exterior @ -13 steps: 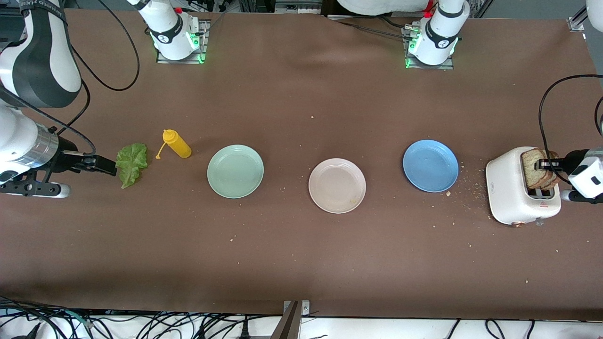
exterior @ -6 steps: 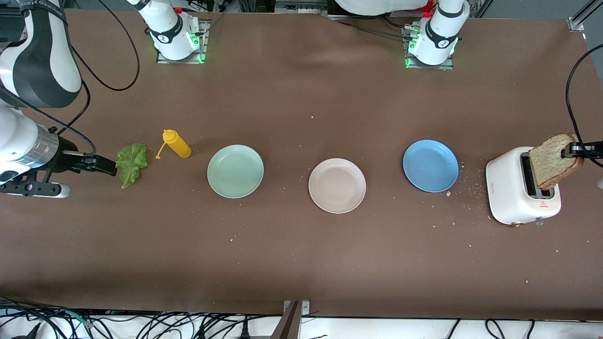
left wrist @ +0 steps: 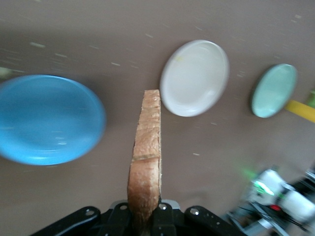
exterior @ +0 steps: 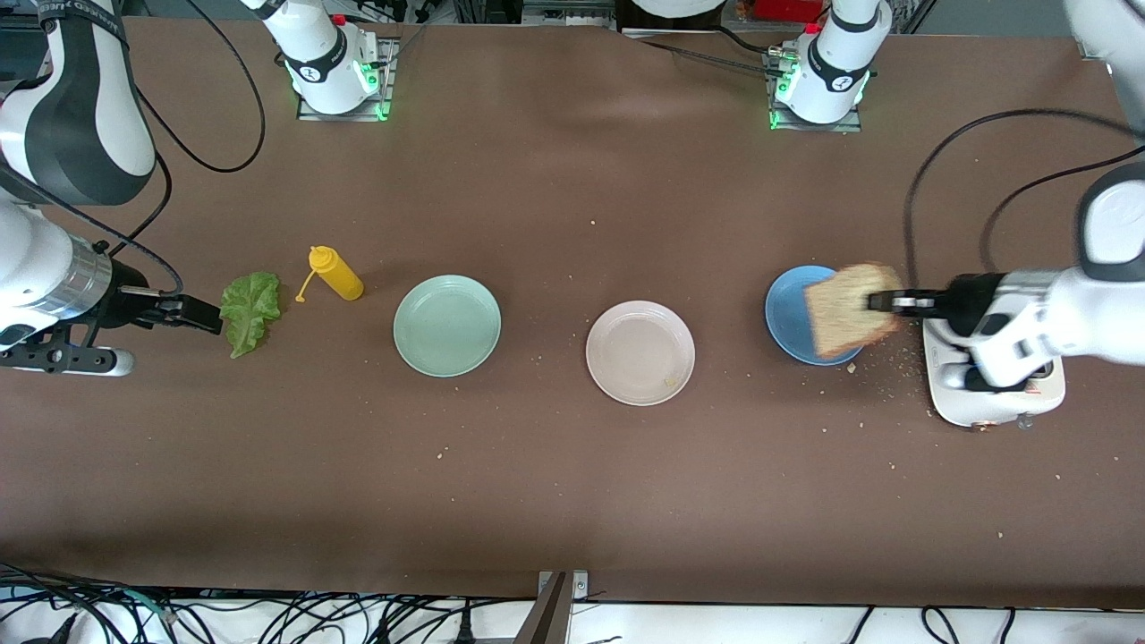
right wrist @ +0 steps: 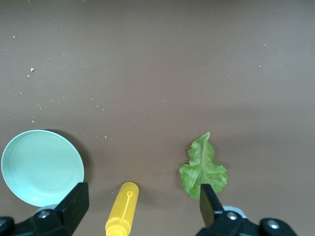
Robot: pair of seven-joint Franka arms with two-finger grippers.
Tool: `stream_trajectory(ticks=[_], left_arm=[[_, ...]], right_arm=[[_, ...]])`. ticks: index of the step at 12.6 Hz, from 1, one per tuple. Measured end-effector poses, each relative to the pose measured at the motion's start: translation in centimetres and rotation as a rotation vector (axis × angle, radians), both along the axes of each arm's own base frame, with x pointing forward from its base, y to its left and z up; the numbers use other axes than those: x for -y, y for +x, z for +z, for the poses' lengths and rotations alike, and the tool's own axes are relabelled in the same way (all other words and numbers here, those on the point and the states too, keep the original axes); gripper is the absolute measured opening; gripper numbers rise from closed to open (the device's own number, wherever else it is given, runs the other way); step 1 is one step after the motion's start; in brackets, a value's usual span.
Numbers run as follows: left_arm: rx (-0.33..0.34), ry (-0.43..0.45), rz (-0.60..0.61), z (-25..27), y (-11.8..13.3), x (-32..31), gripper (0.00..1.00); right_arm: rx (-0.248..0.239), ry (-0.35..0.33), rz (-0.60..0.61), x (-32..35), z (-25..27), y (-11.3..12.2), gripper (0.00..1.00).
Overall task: Make sandwich in beige plate with both arms
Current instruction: 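Carry the toast to the beige plate and lower it with the left gripper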
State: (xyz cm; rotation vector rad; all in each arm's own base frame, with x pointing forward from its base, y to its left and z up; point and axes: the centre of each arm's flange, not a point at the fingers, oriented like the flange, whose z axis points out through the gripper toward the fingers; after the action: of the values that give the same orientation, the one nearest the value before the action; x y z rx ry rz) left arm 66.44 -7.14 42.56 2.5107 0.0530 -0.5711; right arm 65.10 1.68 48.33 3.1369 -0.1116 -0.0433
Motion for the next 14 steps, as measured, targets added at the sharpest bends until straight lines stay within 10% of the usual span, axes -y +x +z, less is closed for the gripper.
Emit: stream_trajectory(ticks=[7,14], left_arm=[[0.074,-0.375,0.092,-16.7,2.8,16.0,0.08],[0.119,-0.402,0.020,-21.0,1.4,19.2,0.08]], right_arm=[[0.000,0.000,0.000,0.0,0.0,0.0,1.00],[0.000,0.000,0.000,0.0,0.0,0.0,1.00]])
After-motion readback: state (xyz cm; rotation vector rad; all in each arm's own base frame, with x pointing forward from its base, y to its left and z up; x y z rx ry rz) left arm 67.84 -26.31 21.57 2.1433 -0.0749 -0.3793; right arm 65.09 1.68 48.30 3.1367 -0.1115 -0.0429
